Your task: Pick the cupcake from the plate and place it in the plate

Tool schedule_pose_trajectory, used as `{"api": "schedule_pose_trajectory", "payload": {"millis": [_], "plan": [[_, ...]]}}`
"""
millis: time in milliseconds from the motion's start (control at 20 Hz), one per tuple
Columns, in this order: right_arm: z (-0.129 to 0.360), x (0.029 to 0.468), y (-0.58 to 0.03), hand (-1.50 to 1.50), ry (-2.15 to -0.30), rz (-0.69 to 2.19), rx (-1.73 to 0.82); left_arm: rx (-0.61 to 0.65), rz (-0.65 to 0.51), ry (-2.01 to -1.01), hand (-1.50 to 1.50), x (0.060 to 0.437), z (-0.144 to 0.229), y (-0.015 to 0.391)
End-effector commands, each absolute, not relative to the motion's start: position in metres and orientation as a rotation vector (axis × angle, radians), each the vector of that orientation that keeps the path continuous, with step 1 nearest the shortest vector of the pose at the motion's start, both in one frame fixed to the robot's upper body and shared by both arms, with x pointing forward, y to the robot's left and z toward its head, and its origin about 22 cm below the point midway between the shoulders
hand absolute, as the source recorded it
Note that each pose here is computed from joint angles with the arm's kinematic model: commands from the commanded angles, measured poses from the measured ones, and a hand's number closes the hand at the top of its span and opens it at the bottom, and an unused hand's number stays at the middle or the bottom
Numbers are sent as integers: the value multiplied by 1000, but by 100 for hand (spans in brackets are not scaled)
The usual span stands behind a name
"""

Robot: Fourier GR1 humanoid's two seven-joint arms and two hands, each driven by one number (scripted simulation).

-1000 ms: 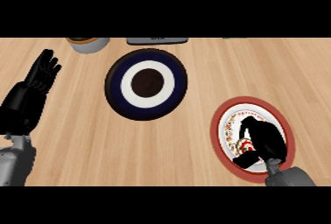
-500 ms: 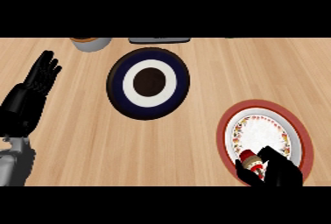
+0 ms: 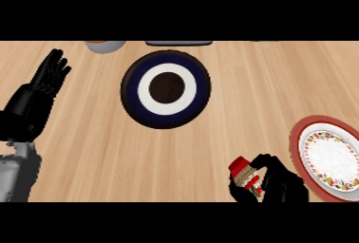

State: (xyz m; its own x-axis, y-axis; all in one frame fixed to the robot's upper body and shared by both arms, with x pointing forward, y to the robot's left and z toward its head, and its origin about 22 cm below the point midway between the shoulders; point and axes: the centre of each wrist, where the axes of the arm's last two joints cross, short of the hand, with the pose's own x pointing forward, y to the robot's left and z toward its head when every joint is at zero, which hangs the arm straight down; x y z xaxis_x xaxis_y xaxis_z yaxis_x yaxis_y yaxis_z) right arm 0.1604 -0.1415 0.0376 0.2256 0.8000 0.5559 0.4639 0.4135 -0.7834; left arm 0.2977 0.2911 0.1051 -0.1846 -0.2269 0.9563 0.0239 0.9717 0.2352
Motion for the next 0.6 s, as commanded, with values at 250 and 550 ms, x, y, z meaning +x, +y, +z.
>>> {"api": "schedule_pose_trajectory", "payload": {"millis": [250, 550], "plan": [[90, 194, -76, 150, -1609, 352, -1115, 116, -231, -1756, 0, 288, 110, 285], [120, 226, -47, 150, -1636, 358, -1059, 129, -233, -1746, 0, 316, 111, 272]]}}
